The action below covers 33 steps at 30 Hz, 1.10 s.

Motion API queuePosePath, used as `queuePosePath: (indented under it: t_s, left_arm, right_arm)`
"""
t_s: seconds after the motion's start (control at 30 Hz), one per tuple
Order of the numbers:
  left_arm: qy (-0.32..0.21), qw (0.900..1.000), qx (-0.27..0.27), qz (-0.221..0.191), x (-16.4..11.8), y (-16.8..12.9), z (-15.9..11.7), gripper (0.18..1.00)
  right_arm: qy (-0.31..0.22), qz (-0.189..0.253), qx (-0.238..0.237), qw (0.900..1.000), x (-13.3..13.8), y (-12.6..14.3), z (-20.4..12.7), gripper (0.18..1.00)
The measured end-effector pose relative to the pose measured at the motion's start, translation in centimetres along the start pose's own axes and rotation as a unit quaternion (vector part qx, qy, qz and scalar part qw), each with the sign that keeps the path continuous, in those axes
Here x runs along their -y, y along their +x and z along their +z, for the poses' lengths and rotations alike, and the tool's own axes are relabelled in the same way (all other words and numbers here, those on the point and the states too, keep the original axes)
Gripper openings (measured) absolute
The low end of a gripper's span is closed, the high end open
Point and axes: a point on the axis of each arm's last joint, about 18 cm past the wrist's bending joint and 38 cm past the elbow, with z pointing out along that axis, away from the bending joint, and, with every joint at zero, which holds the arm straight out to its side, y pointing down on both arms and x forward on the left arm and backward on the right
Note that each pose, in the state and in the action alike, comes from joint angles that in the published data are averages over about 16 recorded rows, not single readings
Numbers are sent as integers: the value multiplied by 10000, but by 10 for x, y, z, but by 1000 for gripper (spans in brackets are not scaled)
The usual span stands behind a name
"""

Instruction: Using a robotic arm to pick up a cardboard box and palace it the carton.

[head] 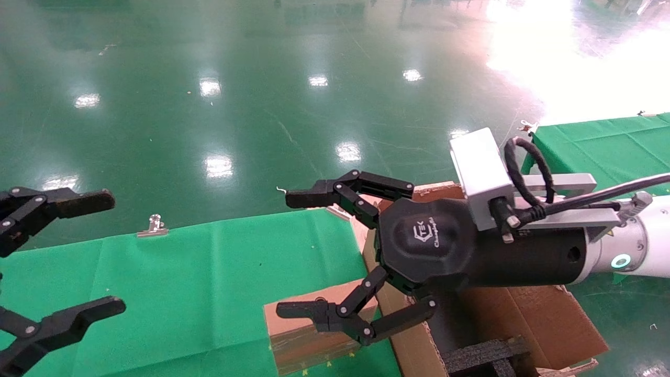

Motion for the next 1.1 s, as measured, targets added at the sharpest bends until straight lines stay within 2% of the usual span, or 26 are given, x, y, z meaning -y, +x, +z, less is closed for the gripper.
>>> queuePosePath:
  t_s: [0.83,1.1]
  left_arm:
    - [0,10000,0,0,0,0,0,994]
    - [0,10000,0,0,0,0,0,958]
  right_arm:
    - [-4,2,0,10000,0,0,0,1001]
    - [-270,59,-5,9996,-6,-1,-1,1001]
